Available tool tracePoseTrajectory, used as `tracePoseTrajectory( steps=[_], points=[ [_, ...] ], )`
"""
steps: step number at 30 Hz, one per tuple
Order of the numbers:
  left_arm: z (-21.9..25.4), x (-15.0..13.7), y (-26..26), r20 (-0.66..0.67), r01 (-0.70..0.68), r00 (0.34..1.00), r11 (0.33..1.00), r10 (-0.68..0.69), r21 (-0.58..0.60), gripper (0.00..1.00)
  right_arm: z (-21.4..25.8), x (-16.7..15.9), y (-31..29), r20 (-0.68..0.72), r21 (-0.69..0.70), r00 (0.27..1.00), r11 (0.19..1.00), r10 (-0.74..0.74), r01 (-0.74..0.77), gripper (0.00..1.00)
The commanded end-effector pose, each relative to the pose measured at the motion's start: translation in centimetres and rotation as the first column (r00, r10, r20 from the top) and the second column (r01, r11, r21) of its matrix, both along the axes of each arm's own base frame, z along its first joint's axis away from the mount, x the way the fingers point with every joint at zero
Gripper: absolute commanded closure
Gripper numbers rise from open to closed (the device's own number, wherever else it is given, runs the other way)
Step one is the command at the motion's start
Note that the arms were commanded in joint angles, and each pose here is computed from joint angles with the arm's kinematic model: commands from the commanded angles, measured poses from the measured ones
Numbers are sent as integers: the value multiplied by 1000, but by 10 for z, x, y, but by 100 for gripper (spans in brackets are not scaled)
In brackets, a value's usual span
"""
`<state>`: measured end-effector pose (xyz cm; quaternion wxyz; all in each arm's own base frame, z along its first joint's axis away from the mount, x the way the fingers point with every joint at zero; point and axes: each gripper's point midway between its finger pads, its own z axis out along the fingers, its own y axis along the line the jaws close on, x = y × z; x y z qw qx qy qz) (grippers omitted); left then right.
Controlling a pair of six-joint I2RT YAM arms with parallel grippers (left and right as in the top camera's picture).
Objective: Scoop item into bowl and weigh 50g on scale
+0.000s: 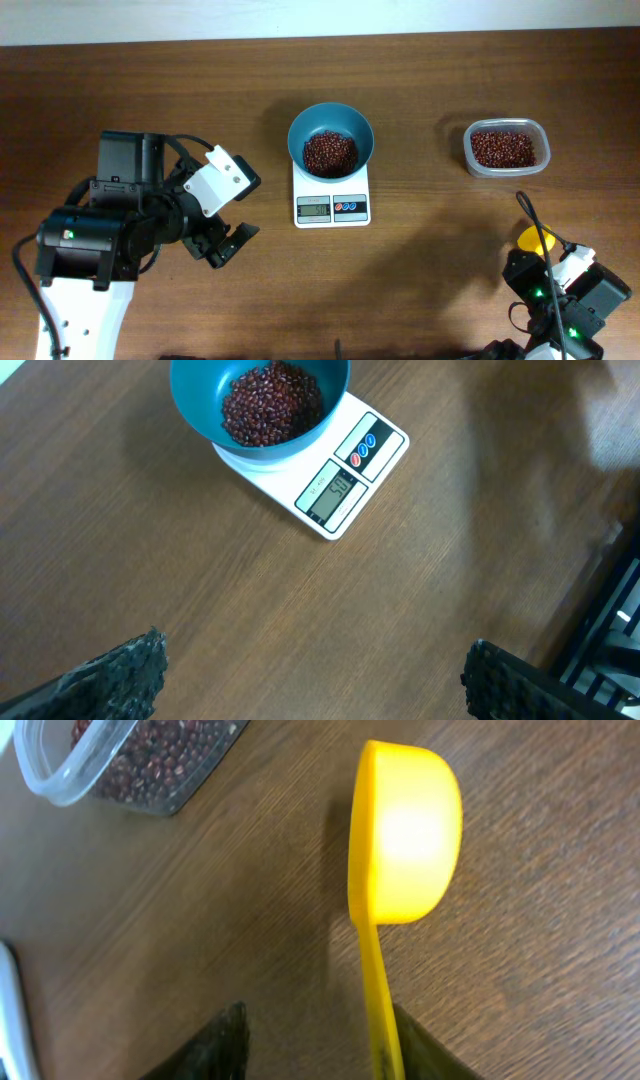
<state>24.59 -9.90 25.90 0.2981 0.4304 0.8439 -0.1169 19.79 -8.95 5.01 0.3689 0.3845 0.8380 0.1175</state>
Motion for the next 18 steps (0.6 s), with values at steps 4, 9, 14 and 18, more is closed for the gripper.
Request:
tracePoseTrajectory(
  steps=[4, 9, 14, 18],
  points=[
    [6, 2, -1, 7, -8, 1000, 1000, 8, -19, 1, -11, -2, 2, -43, 54, 999, 998, -22, 25, 42],
    [6, 2, -1, 7, -8, 1000, 1000, 8, -19, 1, -15, 17, 16, 17, 224, 1000, 974, 22, -26, 26],
    [6, 2, -1, 7, -8, 1000, 1000, 8, -19, 1, -18, 28, 28, 64, 314, 995, 944, 81, -97, 9],
    [6, 2, -1, 7, -8, 1000, 1000, 8, -19, 1, -16, 30, 26, 67, 310, 995, 946, 74, -91, 1]
  ],
)
